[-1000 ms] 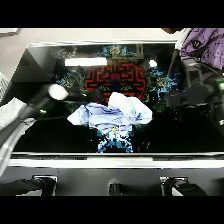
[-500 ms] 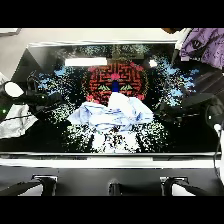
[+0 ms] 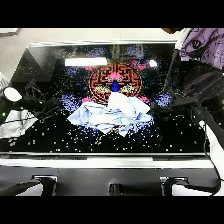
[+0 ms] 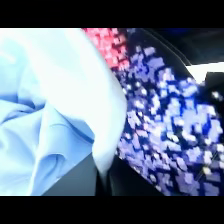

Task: Fold the clothes and pants, and hang the long-sleeved shirts on hangers.

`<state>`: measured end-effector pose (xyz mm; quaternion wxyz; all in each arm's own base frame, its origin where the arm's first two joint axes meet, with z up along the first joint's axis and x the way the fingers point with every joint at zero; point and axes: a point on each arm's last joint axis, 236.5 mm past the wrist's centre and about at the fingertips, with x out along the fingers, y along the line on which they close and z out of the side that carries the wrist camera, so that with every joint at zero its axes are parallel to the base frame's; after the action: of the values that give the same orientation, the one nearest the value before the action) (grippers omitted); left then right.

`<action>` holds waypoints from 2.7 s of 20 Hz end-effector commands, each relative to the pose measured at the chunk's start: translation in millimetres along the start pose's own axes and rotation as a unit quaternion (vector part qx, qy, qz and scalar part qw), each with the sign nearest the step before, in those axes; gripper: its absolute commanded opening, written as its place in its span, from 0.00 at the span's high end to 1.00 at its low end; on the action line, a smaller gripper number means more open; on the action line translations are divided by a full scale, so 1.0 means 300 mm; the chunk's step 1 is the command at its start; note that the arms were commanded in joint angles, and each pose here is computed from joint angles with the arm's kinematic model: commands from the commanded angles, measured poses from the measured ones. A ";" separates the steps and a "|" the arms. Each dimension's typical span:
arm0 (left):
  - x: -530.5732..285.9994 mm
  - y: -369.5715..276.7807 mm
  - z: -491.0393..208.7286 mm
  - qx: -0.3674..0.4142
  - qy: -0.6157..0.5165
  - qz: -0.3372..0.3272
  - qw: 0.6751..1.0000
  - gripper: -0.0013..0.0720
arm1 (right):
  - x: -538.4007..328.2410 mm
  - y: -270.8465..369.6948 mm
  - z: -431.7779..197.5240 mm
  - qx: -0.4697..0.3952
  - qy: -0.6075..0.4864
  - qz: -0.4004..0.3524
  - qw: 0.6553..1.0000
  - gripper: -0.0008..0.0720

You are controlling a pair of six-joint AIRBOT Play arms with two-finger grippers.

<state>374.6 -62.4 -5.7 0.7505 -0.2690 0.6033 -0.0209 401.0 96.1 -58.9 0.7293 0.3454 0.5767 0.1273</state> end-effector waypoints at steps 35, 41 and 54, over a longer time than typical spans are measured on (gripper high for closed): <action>-1.460 -0.436 0.238 0.204 -0.532 -0.017 0.822 0.96 | -1.600 1.021 -0.076 -0.360 -0.513 -0.017 0.779 0.94; -1.545 -0.432 0.128 0.196 -0.549 -0.023 0.812 0.96 | -1.711 1.047 -0.210 -0.332 -0.551 0.014 0.766 0.94; -0.190 -0.238 0.803 0.149 -0.272 0.034 0.950 0.96 | -0.338 0.310 0.524 -0.082 -0.111 -0.099 0.985 0.94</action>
<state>552.4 5.0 200.6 0.9341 -0.1233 0.3350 -0.0062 503.9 37.1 212.1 0.8826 0.2195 0.4098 0.0707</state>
